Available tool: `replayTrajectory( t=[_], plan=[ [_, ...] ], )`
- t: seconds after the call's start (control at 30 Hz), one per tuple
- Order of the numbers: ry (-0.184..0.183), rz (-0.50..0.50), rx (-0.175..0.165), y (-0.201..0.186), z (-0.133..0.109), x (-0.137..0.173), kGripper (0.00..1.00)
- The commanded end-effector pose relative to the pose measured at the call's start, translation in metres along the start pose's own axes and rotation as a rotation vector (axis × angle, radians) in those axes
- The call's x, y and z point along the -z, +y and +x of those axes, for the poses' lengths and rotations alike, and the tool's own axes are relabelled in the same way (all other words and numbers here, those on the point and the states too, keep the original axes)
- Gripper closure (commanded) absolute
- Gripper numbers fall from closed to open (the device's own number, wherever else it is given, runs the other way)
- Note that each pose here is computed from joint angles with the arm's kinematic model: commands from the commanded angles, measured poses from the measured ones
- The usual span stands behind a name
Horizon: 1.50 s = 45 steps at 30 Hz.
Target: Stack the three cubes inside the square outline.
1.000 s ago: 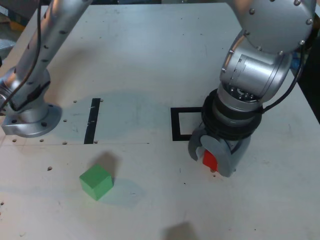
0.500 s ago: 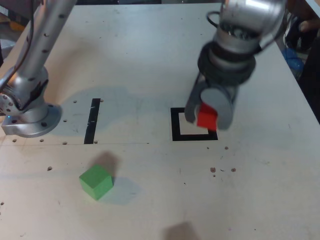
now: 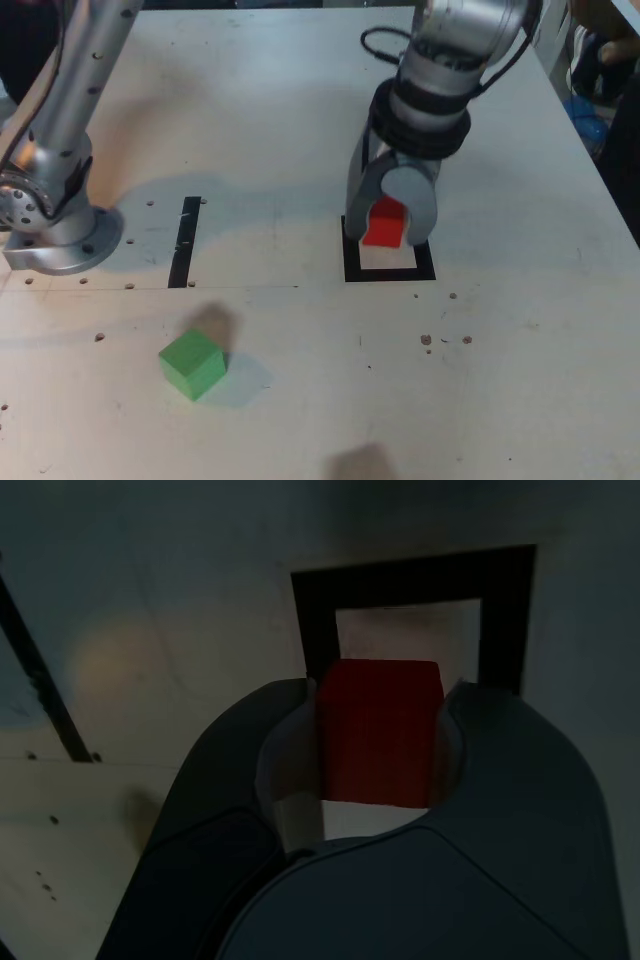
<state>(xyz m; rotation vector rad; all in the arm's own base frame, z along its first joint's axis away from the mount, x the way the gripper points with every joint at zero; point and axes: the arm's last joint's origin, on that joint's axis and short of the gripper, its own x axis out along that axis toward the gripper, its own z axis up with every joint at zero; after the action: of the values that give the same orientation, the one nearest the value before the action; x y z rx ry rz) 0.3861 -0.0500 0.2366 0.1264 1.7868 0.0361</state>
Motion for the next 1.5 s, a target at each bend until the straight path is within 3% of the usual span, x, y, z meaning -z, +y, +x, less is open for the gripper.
replayTrajectory(
  t=[0.0, 0.17, 0.43, 0.73, 1.13, 1.33, 1.47],
  plan=[
    [-0.019, -0.011, 0.014, 0.001, -0.001, 0.004, 0.77],
    [-0.027, -0.025, 0.028, 0.000, 0.002, 0.006, 0.77],
    [-0.037, -0.033, 0.017, 0.001, 0.002, 0.007, 0.74],
    [-0.036, -0.033, 0.030, -0.001, 0.012, 0.005, 0.46],
    [-0.022, -0.023, 0.004, 0.000, 0.016, 0.006, 0.13],
    [-0.035, 0.015, -0.021, -0.008, -0.013, 0.019, 0.06],
    [-0.093, 0.113, -0.021, -0.036, -0.052, 0.033, 0.03]
  ],
)
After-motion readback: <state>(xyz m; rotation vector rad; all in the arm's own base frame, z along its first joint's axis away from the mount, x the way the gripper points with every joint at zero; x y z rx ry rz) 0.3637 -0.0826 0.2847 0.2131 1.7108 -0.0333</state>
